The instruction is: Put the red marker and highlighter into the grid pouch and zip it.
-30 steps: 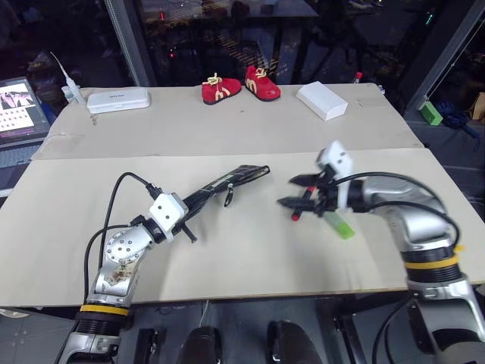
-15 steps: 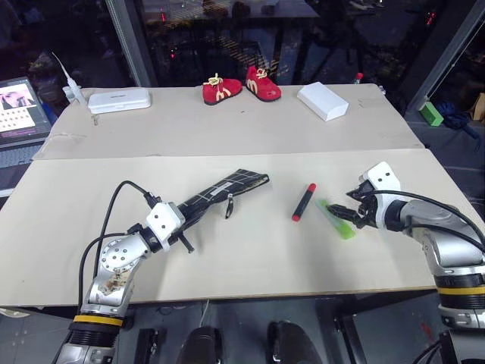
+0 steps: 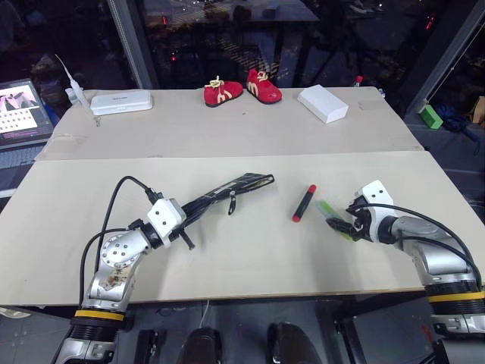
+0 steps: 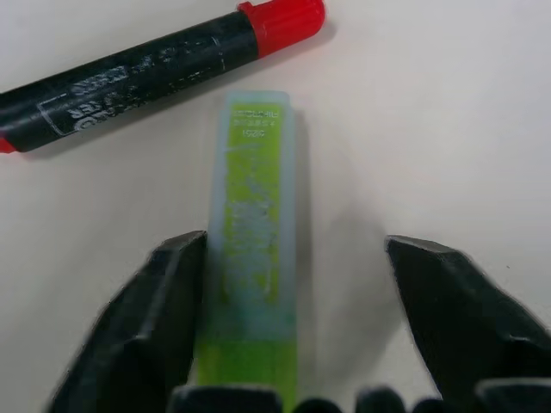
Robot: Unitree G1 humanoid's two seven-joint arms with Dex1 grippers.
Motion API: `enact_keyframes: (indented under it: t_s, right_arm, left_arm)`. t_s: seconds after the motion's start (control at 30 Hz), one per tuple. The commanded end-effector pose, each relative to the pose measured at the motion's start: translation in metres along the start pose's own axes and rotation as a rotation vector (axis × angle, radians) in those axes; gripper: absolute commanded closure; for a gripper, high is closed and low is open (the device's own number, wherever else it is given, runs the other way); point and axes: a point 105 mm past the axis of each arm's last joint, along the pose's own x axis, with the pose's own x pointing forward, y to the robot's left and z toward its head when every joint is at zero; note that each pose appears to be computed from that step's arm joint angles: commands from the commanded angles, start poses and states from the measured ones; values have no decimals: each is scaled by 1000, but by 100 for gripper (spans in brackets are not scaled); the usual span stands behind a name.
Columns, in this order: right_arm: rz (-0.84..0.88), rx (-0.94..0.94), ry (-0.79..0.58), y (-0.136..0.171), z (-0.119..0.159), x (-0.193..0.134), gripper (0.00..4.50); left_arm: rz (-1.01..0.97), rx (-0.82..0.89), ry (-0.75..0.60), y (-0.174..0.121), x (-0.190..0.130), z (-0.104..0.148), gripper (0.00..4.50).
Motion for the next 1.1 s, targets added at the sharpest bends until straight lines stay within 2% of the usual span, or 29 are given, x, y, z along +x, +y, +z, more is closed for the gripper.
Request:
enact_keyframes:
  t_s: [0.03, 0.13, 0.3, 0.4, 0.53, 0.6, 0.67, 0.8, 0.9, 1.1]
  right_arm:
    - [-56, 17, 40, -12, -13, -2, 229]
    - [-60, 16, 29, -14, -10, -4, 343]
    - [-78, 36, 15, -19, -7, -5, 346]
    - [-111, 3, -131, -28, 24, -10, 346]
    - [-75, -175, -389, -21, 98, -26, 346]
    - [-8, -261, -443, -7, 119, -31, 346]
    - [149, -408, -468, 30, 134, -31, 346]
    - [313, -605, -399, 69, 126, -22, 346]
    - [340, -665, -348, 75, 117, -12, 346]
    - [363, -675, -333, 84, 114, 4, 346]
  left_arm:
    - [13, 25, -39, 7, 0, 9, 450]
    - [12, 26, -39, 7, 0, 9, 450]
    - [10, 28, -39, 8, 0, 8, 450]
    - [5, 21, -42, 9, 0, 9, 450]
    - [-8, 18, -40, 8, -2, 8, 450]
    - [-14, 18, -40, 8, -2, 8, 450]
    - [-15, 16, -43, 8, -1, 8, 450]
    - [-17, 13, -48, 6, 0, 9, 450]
    - [-19, 11, -52, 5, 1, 10, 450]
    - [-21, 9, -53, 5, 1, 10, 450]
